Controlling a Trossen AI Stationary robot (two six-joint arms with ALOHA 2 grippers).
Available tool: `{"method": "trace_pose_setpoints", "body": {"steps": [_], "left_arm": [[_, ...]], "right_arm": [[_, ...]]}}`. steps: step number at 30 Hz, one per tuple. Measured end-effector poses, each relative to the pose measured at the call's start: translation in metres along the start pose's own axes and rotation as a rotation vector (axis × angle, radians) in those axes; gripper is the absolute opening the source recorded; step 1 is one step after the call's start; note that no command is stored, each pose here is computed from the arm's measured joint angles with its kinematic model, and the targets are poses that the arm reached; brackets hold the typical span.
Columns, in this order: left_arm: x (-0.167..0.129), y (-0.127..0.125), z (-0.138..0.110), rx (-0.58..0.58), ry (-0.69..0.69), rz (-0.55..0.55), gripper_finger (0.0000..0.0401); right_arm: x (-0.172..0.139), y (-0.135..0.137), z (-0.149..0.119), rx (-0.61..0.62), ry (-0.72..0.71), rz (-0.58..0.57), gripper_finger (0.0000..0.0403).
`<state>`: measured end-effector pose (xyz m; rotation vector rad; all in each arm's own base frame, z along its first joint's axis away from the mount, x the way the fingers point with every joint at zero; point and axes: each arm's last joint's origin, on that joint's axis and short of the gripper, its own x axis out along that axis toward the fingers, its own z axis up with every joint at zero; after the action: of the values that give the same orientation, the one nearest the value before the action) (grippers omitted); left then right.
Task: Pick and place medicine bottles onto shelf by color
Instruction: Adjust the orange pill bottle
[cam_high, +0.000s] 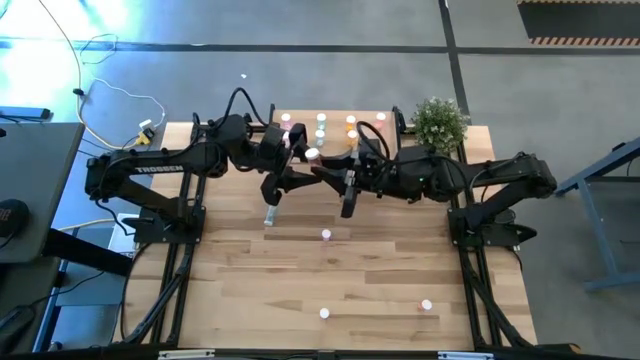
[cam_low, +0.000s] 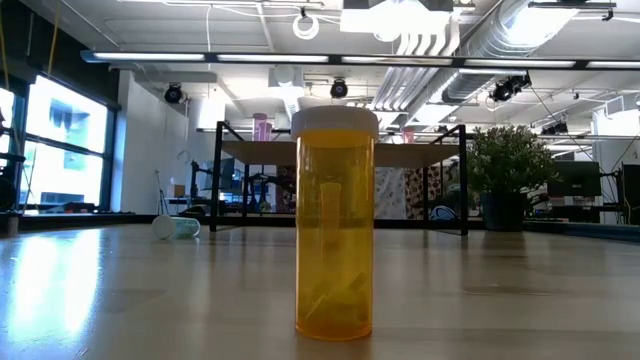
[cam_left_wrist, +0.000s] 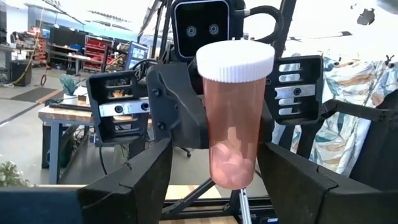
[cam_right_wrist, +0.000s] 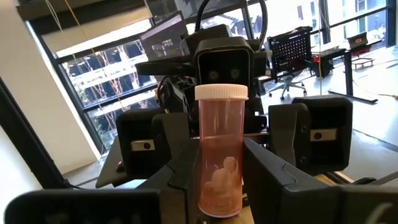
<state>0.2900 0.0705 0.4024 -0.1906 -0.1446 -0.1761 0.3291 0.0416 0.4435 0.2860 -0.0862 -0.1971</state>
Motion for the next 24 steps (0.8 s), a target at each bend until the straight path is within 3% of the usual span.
{"method": "trace_pose_setpoints", "body": {"steps": [9, 24], "left_arm": [[-0.0001, 0.0005, -0.0002, -0.022, 0.001, 0.003, 0.0219], [0.0000, 0.0006, -0.0010, -0.048, 0.008, 0.003, 0.0122]], "right_arm": [[0.0001, -0.0002, -0.0013, -0.005, 0.012, 0.002, 0.0088], [-0.0005, -0.0012, -0.0042, -0.090, 0.049, -0.007, 0.0087]]}}
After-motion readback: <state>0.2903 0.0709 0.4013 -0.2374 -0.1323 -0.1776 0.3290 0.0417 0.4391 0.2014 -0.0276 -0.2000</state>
